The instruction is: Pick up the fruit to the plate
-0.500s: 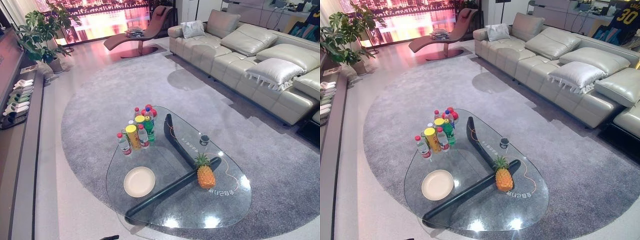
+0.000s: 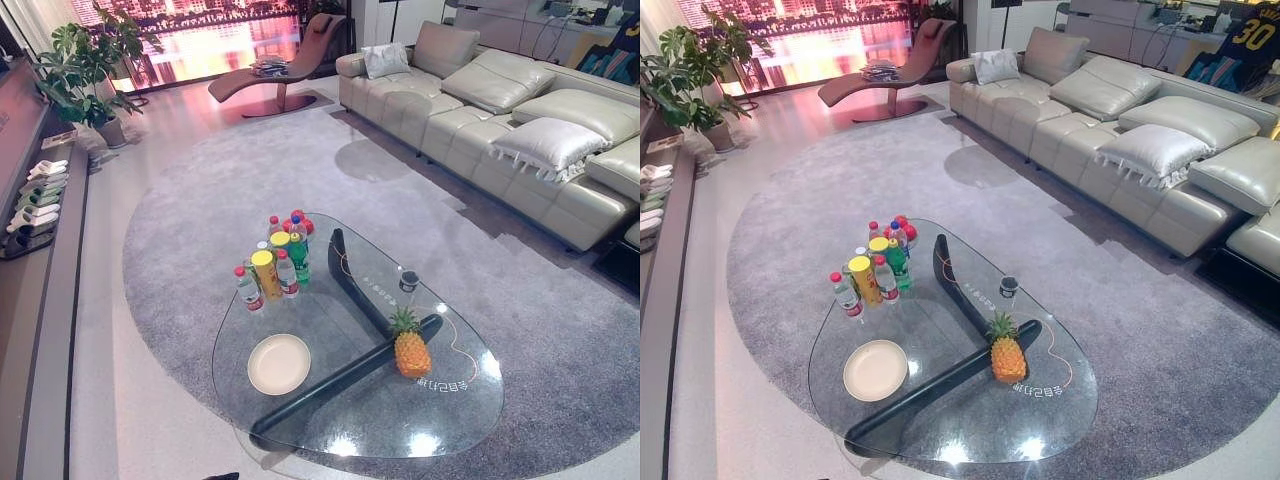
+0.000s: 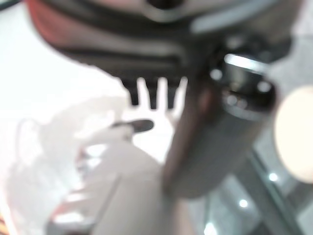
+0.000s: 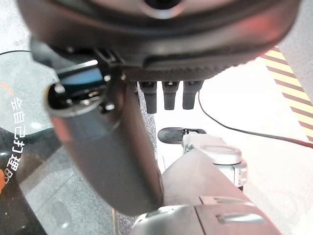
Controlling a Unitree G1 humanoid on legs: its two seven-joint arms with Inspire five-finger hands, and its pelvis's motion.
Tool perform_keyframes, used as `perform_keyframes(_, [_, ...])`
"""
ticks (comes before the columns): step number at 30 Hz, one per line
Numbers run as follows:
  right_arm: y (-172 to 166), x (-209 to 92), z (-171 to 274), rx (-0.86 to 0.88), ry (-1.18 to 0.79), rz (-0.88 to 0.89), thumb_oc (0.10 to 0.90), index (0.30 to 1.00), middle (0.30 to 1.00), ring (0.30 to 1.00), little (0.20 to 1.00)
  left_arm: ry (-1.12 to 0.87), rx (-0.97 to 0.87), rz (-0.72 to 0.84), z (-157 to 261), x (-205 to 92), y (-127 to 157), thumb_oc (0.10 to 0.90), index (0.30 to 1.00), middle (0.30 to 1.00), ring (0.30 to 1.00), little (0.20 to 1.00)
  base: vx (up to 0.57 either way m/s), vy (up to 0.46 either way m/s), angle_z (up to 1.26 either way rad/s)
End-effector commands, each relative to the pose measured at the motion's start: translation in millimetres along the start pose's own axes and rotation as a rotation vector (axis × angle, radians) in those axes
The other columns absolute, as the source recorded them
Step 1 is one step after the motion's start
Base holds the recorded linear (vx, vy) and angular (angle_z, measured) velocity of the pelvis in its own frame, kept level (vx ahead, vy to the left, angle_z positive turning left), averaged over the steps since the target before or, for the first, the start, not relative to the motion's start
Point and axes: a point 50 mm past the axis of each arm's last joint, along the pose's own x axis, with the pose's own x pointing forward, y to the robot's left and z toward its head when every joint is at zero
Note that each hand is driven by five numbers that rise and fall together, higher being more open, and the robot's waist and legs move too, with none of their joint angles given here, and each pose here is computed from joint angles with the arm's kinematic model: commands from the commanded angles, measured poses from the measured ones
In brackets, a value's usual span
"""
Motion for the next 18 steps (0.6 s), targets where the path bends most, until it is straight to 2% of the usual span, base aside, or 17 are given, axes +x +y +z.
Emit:
perform_keyframes(1, [1.6, 0.8, 12.1, 0.044, 0.007, -0.031, 0.8, 0.9, 0.9, 0.9, 0.9, -0.001, -0.014, 0.004, 13.1, 2.8, -3.2, 0.8, 0.9, 0.9, 0.9, 0.9, 0.0, 0.0, 0.0])
perform_keyframes(18, [-0.8, 0.6, 12.9, 0.028, 0.0, -0.019, 0.8, 0.9, 0.9, 0.9, 0.9, -0.003, -0.028, 0.008, 11.9, 2.0, -0.4, 0.8, 0.9, 0.9, 0.9, 0.9, 0.03, -0.001, 0.0])
